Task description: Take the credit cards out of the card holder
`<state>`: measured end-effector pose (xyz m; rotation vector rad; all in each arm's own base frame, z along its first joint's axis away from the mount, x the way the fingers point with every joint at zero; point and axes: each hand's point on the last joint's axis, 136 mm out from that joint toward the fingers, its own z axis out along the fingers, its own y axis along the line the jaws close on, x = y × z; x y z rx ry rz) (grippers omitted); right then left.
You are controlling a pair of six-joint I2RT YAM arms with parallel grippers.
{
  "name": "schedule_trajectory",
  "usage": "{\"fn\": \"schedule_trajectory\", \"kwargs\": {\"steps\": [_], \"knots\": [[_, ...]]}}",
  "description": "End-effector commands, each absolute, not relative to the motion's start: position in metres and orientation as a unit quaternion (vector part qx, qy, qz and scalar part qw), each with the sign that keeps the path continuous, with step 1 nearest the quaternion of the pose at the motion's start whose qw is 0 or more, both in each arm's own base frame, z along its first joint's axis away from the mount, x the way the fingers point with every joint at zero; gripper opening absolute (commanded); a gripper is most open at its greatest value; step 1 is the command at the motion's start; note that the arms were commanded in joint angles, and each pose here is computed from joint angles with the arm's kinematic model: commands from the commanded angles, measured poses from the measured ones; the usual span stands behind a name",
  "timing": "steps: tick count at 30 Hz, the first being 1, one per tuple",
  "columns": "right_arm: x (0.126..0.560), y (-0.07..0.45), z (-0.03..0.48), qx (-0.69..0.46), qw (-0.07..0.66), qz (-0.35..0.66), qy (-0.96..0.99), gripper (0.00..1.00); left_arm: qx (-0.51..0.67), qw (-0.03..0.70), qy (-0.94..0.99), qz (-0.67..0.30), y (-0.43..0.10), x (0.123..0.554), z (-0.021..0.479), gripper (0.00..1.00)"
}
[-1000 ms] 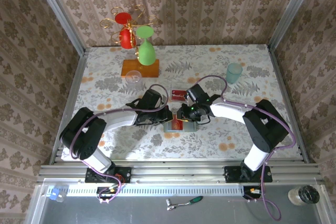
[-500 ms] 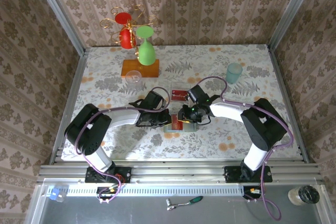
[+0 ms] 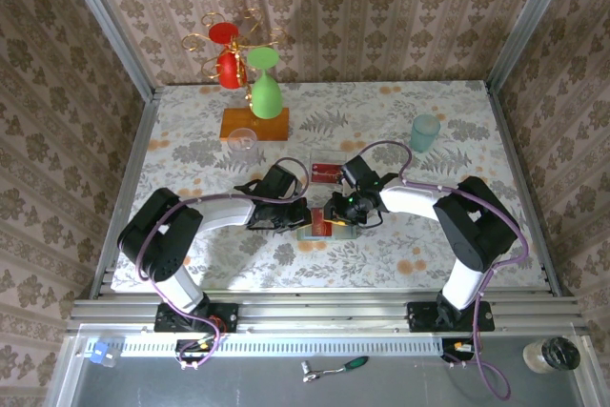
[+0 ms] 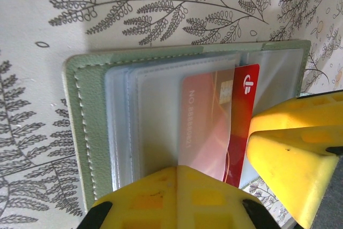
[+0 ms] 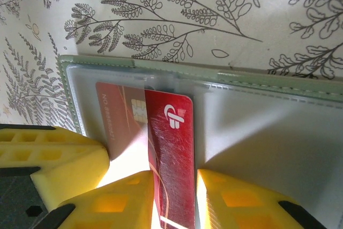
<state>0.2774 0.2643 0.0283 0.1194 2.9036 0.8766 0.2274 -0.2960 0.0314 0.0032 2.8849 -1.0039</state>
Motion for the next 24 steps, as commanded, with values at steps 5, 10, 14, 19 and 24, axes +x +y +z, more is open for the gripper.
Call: {"fn": "schedule_trajectory", "kwargs": {"steps": [5, 10, 14, 19, 24], "knots": [[0.272, 0.269, 0.024, 0.046, 0.036, 0.312, 0.948, 0.26, 0.001, 0.03, 0.954, -0.299, -0.289, 0.223, 0.017, 0.0], [0.274, 0.274, 0.035, 0.046, 0.042, 0.329, 0.942, 0.24, 0.001, 0.03, 0.954, -0.299, -0.29, 0.223, 0.018, 0.0], [0.275, 0.275, 0.038, 0.048, 0.045, 0.335, 0.94, 0.23, 0.0, 0.03, 0.954, -0.298, -0.289, 0.223, 0.018, 0.0], [0.274, 0.272, 0.039, 0.049, 0.05, 0.334, 0.94, 0.2, 0.0, 0.03, 0.954, -0.297, -0.288, 0.223, 0.017, 0.0], [0.275, 0.269, 0.04, 0.052, 0.053, 0.331, 0.941, 0.17, 0.0, 0.032, 0.954, -0.299, -0.289, 0.224, 0.019, 0.0]]}}
